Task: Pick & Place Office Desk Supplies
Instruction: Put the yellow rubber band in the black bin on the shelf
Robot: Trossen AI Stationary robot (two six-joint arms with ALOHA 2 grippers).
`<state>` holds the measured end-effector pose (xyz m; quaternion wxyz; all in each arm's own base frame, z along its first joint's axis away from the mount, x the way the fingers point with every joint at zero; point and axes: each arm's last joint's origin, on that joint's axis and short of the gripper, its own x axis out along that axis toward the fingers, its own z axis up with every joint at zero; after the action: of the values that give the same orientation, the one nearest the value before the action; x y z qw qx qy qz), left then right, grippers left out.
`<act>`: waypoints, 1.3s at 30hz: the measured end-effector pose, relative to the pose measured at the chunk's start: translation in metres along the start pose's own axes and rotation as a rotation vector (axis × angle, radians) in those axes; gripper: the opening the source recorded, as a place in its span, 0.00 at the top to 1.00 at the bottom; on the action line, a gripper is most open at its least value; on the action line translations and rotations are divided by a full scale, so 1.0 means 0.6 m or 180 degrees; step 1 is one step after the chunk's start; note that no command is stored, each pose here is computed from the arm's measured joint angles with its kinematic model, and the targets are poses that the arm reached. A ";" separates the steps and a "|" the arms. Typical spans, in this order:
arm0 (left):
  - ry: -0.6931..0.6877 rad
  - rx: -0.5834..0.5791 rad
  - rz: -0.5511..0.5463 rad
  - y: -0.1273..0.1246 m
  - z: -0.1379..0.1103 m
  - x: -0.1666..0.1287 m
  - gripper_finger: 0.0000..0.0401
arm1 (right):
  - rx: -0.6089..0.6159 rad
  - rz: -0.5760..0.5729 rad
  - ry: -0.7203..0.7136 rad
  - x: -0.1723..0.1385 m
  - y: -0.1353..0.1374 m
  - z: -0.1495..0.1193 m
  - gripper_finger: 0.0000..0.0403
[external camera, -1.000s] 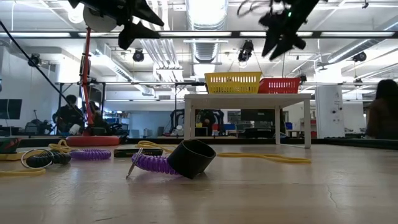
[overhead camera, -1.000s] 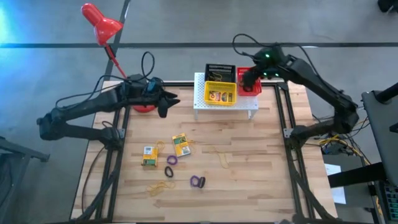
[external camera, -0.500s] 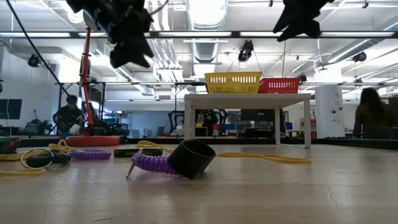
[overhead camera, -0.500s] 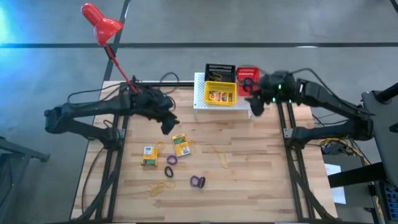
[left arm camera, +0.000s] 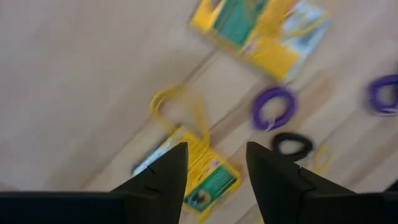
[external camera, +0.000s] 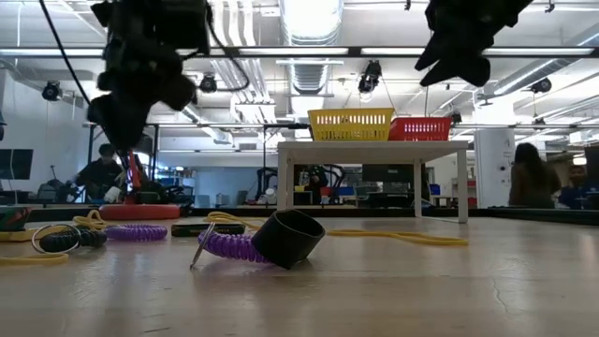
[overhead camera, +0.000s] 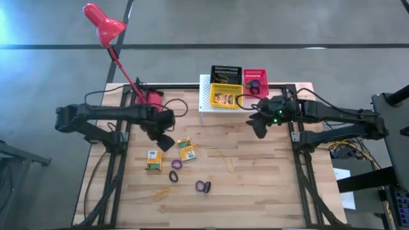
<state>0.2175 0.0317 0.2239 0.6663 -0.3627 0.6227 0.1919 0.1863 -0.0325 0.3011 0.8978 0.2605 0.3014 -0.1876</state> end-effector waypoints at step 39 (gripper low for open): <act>-0.0637 -0.1043 -0.0134 0.056 -0.012 0.135 0.99 | -0.0048 0.0309 -0.0711 -0.096 0.009 0.025 0.65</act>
<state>0.2013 0.0329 0.1376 0.6607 -0.4584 0.5061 0.3118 0.1524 -0.0263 0.3502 0.9358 0.2454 0.1880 -0.1695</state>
